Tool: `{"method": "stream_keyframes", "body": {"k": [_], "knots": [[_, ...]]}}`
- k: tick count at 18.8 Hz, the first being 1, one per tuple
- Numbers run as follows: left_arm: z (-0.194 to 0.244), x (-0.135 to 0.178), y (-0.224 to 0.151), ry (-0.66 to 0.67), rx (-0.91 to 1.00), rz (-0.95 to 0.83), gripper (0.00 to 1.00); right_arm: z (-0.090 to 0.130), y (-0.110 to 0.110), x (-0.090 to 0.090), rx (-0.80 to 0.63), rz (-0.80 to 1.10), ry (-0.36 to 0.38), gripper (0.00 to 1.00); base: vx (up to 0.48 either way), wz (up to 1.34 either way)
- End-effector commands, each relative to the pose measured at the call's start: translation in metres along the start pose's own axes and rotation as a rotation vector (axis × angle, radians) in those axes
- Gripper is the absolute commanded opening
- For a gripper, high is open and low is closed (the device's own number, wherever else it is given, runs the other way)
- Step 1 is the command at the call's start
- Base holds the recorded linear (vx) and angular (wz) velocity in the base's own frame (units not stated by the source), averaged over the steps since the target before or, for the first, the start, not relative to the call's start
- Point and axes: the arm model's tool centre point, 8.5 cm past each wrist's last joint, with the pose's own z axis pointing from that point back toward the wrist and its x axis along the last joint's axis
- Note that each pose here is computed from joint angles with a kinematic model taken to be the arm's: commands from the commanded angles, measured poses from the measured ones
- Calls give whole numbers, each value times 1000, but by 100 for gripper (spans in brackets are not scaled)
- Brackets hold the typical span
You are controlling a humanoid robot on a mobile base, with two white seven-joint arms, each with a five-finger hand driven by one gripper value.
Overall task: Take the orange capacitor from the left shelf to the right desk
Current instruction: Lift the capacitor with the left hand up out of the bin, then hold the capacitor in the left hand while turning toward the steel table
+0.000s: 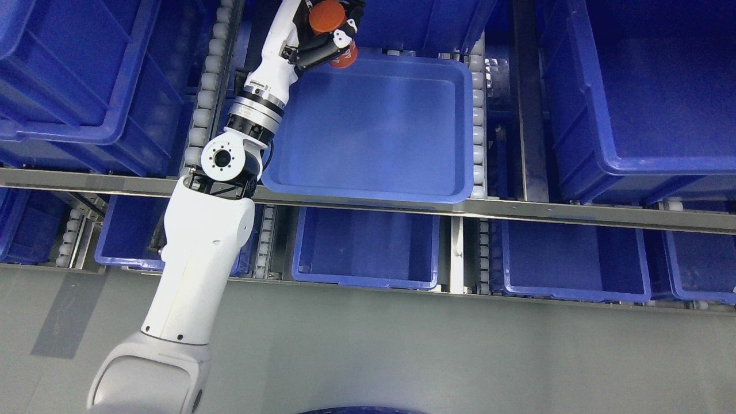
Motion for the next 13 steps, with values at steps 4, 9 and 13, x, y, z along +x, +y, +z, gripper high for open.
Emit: {"method": "stream_keyframes", "body": {"k": [4,9,13], "knots": [[-1,72,6,-221,0,-45,1,0,-11,10,-17,-10,-31,100,-11,-20],[-2,79,2,-245,-12,-48,1,0,-11,10,-17,-10,-31,100,-105,-124],[-1,88,1,-271,-13,-51,1,0,-11,10,-17,-10,-31,100,-173,-364]]}}
